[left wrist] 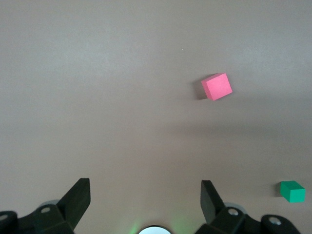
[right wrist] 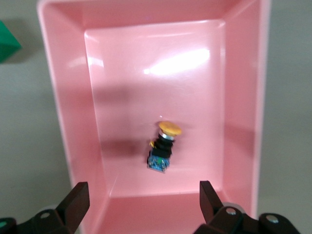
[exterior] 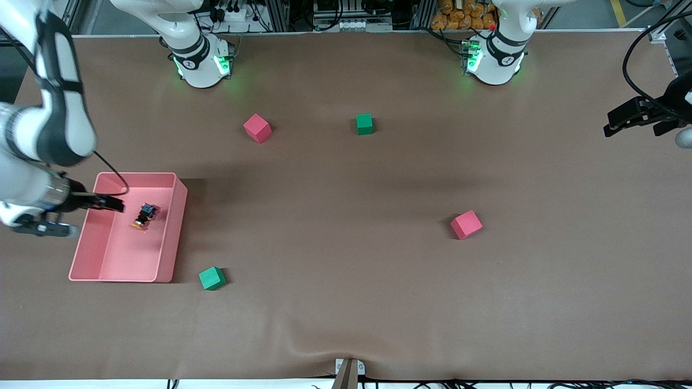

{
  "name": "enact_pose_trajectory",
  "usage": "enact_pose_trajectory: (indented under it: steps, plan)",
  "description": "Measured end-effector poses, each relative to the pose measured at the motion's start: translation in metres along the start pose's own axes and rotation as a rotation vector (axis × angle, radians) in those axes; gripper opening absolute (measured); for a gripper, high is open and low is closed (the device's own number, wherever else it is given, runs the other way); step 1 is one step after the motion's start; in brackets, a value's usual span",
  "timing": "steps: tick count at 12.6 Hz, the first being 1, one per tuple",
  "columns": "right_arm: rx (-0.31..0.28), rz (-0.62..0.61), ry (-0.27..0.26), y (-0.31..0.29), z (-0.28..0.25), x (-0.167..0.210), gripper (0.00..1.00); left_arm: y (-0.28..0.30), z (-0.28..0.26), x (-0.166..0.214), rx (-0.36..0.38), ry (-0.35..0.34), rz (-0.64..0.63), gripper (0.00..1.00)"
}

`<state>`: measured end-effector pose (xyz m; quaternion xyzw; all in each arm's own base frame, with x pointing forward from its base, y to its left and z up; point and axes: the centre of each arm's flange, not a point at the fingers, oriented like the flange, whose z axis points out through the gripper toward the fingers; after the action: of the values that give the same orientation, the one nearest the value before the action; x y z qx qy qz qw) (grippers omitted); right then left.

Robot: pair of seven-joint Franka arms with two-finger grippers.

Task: Place and upright button with both arms
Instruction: 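Grasp the yellow-capped button with the right gripper and lift it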

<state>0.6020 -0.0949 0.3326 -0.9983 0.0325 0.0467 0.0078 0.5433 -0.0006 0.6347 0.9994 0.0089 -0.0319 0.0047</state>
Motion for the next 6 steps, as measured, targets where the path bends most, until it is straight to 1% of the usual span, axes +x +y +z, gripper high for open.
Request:
enact_pose_trajectory:
  steps: [1,2,3,6]
  plan:
    - [0.040,-0.013,-0.011,0.004,0.024,0.000,1.00,0.000,0.002,0.001,0.000,-0.003,0.000,1.00]
    - [0.064,-0.020,-0.022,0.009,0.042,0.001,1.00,0.000,0.004,0.001,0.000,-0.008,0.000,1.00]
    - [0.068,-0.020,-0.027,0.015,0.053,0.002,1.00,0.000,0.008,0.003,0.000,-0.014,0.000,1.00]
    - [0.059,-0.039,-0.015,0.021,0.076,0.007,1.00,-0.001,0.018,0.009,-0.001,-0.026,-0.001,1.00]
